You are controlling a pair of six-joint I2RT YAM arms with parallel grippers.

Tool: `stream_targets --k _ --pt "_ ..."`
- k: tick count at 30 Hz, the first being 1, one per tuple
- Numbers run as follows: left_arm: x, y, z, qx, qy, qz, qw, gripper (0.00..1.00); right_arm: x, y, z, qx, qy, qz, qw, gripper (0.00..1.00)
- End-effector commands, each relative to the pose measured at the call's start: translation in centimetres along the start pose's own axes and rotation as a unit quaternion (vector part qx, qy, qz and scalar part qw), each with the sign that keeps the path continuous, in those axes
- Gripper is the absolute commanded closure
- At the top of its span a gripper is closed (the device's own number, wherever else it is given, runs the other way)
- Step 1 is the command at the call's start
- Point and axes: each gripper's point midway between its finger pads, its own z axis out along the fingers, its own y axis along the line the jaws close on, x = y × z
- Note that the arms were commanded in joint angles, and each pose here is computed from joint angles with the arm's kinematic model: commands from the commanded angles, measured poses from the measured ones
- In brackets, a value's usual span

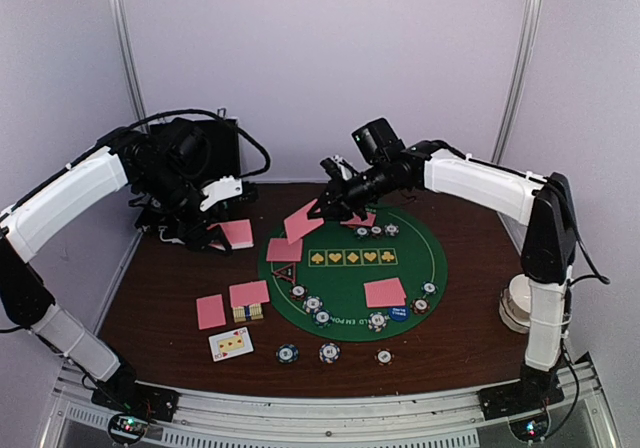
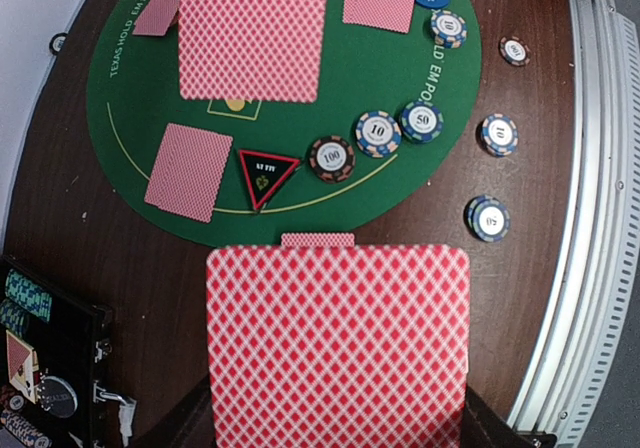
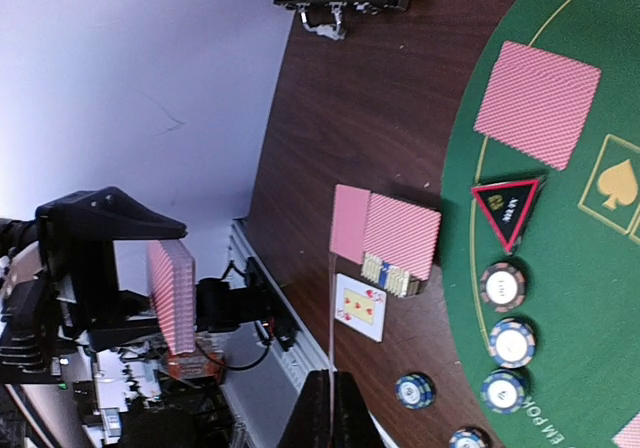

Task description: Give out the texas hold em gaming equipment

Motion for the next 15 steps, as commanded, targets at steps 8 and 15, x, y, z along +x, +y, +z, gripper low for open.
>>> stream_targets --k 8,15 --pt "-0.3 -0.4 -1.3 -0.007 -0.015 0.008 1.0 1.0 -2.4 -11.0 -1.2 0.3 0.032 -0.127 0.945 1.0" --pt "-0.2 -0.6 -1.3 -0.002 -0.013 0.006 1.0 1.0 -6.6 -13.1 -3.6 0.436 -0.022 -0.257 0.862 1.0"
